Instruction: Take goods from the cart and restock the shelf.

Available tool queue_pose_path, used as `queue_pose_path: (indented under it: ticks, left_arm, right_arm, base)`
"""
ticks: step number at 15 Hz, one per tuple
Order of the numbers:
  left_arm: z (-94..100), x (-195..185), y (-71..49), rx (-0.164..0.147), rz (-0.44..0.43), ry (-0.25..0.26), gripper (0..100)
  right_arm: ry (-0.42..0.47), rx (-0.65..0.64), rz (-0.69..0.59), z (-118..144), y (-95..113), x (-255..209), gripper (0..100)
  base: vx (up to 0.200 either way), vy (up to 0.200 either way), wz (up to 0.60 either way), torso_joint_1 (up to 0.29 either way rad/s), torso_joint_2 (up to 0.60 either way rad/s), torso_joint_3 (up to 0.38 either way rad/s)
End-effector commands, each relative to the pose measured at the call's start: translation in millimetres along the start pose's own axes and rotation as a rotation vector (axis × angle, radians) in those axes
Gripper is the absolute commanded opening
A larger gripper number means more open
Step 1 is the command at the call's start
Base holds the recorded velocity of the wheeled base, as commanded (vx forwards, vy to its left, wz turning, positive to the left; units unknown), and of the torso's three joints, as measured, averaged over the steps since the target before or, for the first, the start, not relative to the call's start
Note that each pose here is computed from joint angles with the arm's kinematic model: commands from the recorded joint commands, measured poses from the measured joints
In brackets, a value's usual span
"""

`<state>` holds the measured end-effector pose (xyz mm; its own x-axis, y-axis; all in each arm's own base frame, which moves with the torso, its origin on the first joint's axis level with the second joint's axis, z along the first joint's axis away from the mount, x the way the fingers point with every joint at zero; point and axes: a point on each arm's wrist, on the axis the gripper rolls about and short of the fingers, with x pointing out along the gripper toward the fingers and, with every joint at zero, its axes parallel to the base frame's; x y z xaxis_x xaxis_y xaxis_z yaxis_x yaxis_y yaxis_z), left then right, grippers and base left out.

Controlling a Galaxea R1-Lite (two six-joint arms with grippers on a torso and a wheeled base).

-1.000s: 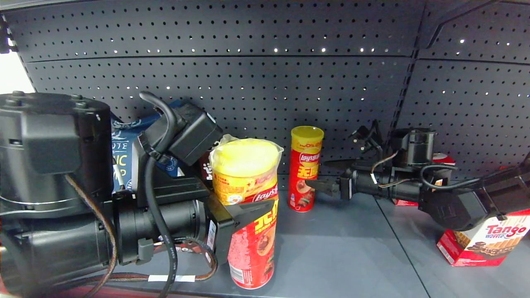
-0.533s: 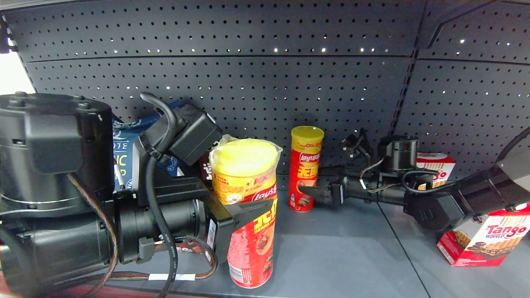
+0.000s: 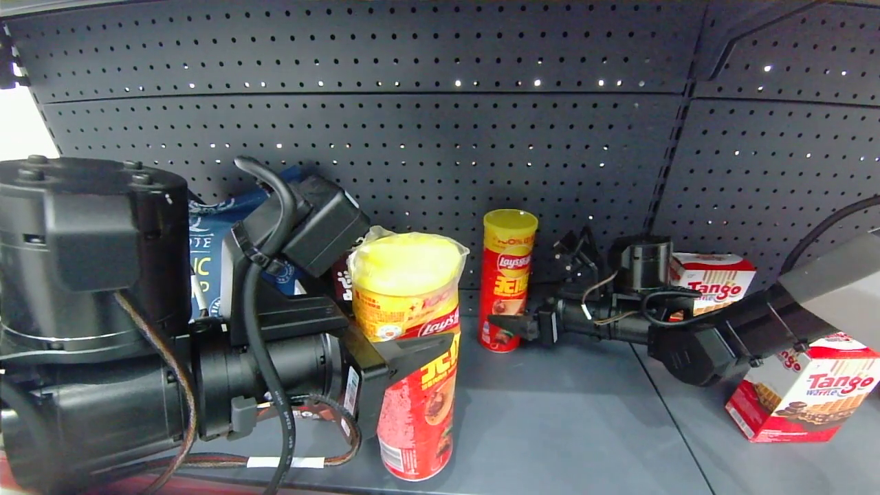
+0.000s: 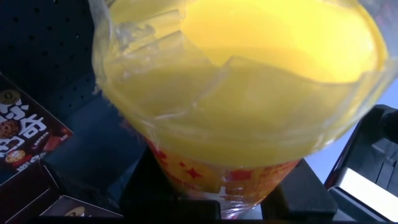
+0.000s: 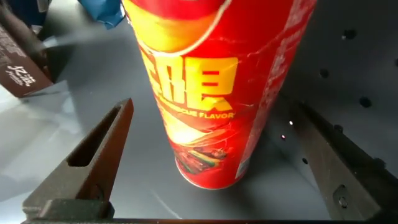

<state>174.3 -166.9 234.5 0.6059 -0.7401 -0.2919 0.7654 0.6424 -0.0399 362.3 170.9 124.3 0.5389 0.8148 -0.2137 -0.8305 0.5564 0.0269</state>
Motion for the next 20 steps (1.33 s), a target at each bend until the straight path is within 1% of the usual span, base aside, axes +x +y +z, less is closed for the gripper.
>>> queue_pose_path:
  ticks: [1, 5, 6, 10, 12, 13, 14, 16, 17, 20]
  left_arm:
    - [-0.1, 0.1, -0.3, 0.0, -0.002, 0.0, 0]
    - [-0.6, -0.7, -0.8, 0.0, -0.003, 0.004, 0]
    - [-0.3, -1.2, -0.8, 0.0, -0.003, 0.002, 0]
    - [-1.3, -0.7, -0.7, 0.0, -0.001, 0.005, 0]
    - [-7.3, -0.6, -0.7, -0.002, -0.001, 0.022, 0]
    - [-11.8, -0.8, -0.3, -0.004, 0.0, 0.035, 0]
    - [-13.1, -1.6, -0.4, -0.005, 0.0, 0.038, 0]
    - [-12.8, -3.9, 0.7, -0.006, 0.006, 0.034, 0]
    - [-12.1, -4.4, 1.0, -0.006, 0.007, 0.031, 0]
    - [-10.3, -4.6, 1.7, -0.006, 0.01, 0.024, 0]
  right_arm:
    - [0.005, 0.004, 0.003, -4.0, -2.3, 5.8, 100]
    - [-0.002, 0.0, 0.002, -6.9, -7.1, 12.8, 100]
    - [-0.003, -0.001, 0.002, -8.2, -7.7, 14.0, 0]
    - [-0.019, -0.009, -0.003, -0.8, -5.2, 10.9, 0]
    - [-0.019, -0.01, -0.001, 1.2, -0.8, 8.0, 0]
    - [-0.022, -0.013, 0.004, 4.6, 4.6, 5.6, 0]
    - [-0.023, -0.014, 0.007, 7.0, 7.4, 4.2, 0]
    - [-0.031, -0.022, -0.034, 16.4, 12.9, -3.7, 0]
    - [-0.02, -0.018, -0.053, 15.6, 17.5, -9.9, 0]
    - [0.003, -0.008, -0.053, 12.3, 35.3, -31.5, 0]
  base:
    - [0.0, 0.0, 0.0, 0.0, 0.0, 0.0]
    - [0.0, 0.0, 0.0, 0.0, 0.0, 0.0]
    - [0.0, 0.0, 0.0, 0.0, 0.0, 0.0]
    - [0.0, 0.0, 0.0, 0.0, 0.0, 0.0]
    - [0.0, 0.0, 0.0, 0.0, 0.0, 0.0]
    - [0.0, 0.0, 0.0, 0.0, 0.0, 0.0]
    - [0.0, 0.0, 0.0, 0.0, 0.0, 0.0]
    - [0.0, 0.0, 0.0, 0.0, 0.0, 0.0]
    - [0.0, 0.0, 0.0, 0.0, 0.0, 0.0]
    - [0.0, 0.0, 0.0, 0.0, 0.0, 0.0]
